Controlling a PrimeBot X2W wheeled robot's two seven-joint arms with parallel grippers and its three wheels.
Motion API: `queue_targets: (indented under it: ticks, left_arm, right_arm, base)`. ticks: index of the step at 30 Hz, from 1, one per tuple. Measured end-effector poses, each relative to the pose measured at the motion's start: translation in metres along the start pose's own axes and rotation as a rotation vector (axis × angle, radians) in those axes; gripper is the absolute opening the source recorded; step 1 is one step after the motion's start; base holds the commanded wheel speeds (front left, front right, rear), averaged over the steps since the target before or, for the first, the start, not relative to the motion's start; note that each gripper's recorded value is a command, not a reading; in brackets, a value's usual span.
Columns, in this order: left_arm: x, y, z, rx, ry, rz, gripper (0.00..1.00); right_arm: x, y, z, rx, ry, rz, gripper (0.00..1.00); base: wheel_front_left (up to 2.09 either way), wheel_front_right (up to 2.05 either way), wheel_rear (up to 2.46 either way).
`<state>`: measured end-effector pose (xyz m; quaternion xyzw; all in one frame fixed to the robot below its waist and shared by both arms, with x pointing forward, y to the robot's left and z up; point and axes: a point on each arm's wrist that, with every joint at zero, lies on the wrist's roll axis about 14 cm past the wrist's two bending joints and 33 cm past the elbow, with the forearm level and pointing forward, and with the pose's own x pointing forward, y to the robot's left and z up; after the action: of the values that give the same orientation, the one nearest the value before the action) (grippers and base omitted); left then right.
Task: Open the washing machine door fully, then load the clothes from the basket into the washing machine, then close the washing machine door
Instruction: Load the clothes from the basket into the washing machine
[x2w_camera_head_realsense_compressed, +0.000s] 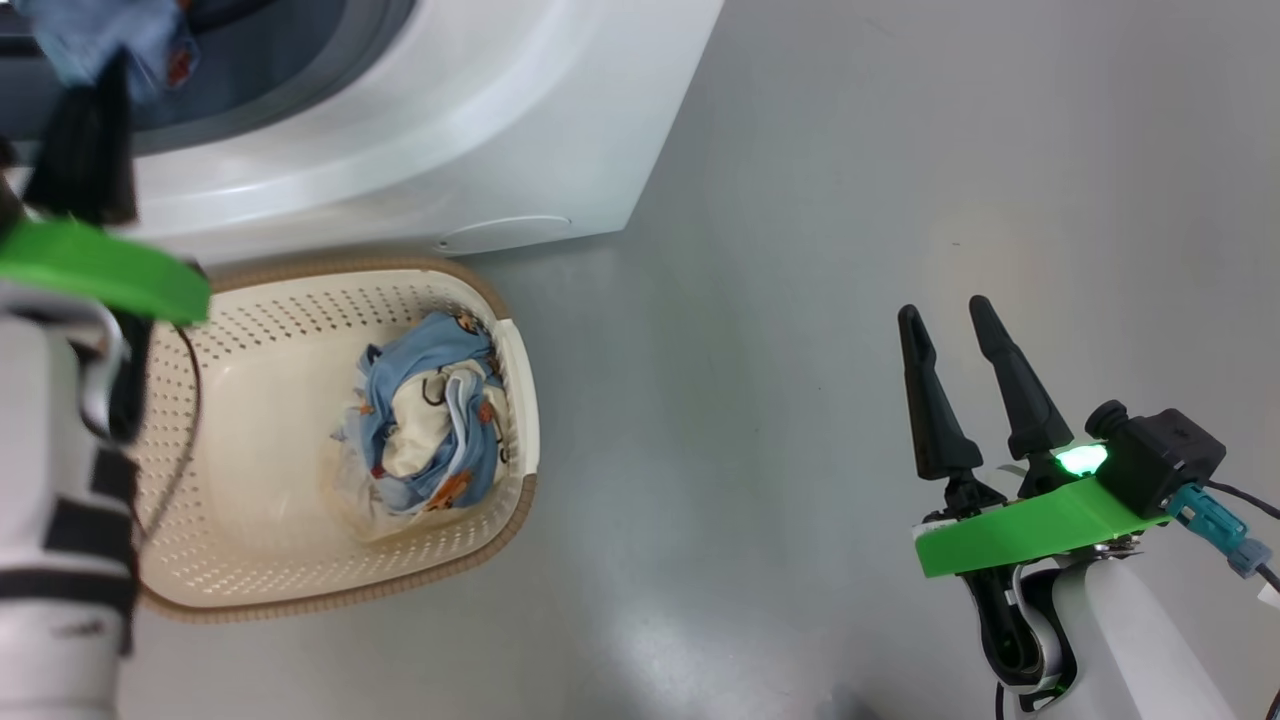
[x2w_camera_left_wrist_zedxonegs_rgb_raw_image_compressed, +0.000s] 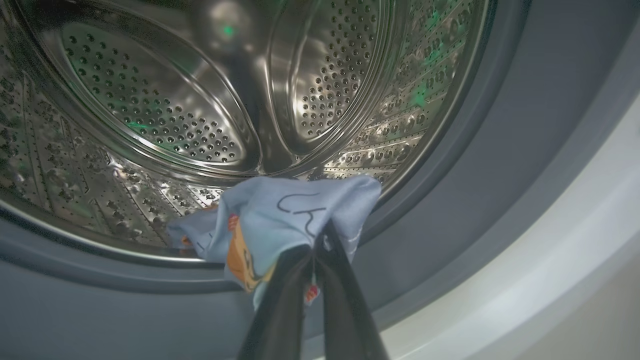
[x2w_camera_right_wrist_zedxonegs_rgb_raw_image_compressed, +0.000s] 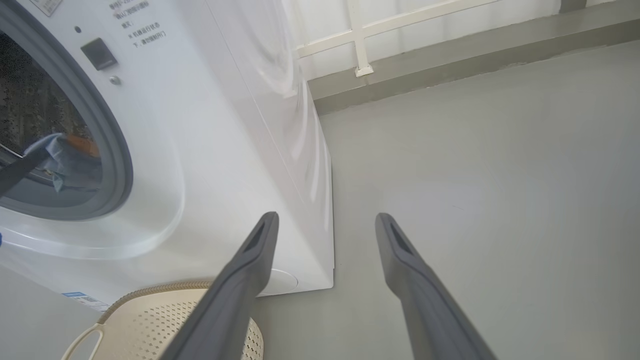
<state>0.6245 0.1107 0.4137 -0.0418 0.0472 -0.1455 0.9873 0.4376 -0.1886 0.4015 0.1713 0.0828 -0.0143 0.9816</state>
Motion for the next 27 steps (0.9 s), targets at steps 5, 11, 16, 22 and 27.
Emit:
queue_targets:
  ticks: [5, 11, 16, 22, 27]
  left_arm:
    - [0.025, 0.010, 0.009, 0.019, 0.015, 0.018, 0.00]
    - [0.054, 0.016, 0.019, 0.025, 0.049, 0.039, 0.00]
    - [0.084, 0.026, 0.050, 0.058, -0.025, 0.066, 0.00]
    - [0.099, 0.029, 0.042, 0.086, -0.029, 0.082, 0.00]
    - [0.098, 0.028, -0.005, 0.112, 0.089, 0.075, 0.00]
  right_arm:
    - [-0.001, -0.006, 0.000, 0.012, 0.001, -0.019, 1.00]
    - [-0.006, -0.010, -0.002, 0.010, 0.009, -0.033, 1.00]
    - [-0.009, -0.018, -0.008, 0.023, 0.028, -0.059, 1.00]
    - [-0.012, -0.027, -0.013, 0.015, 0.044, -0.085, 1.00]
    - [-0.012, -0.031, -0.015, 0.015, 0.049, -0.098, 1.00]
  base:
    - [0.00, 0.00, 0.00]
    - [0.00, 0.00, 0.00]
    - [0.00, 0.00, 0.00]
    - [0.00, 0.00, 0.00]
    - [0.00, 0.00, 0.00]
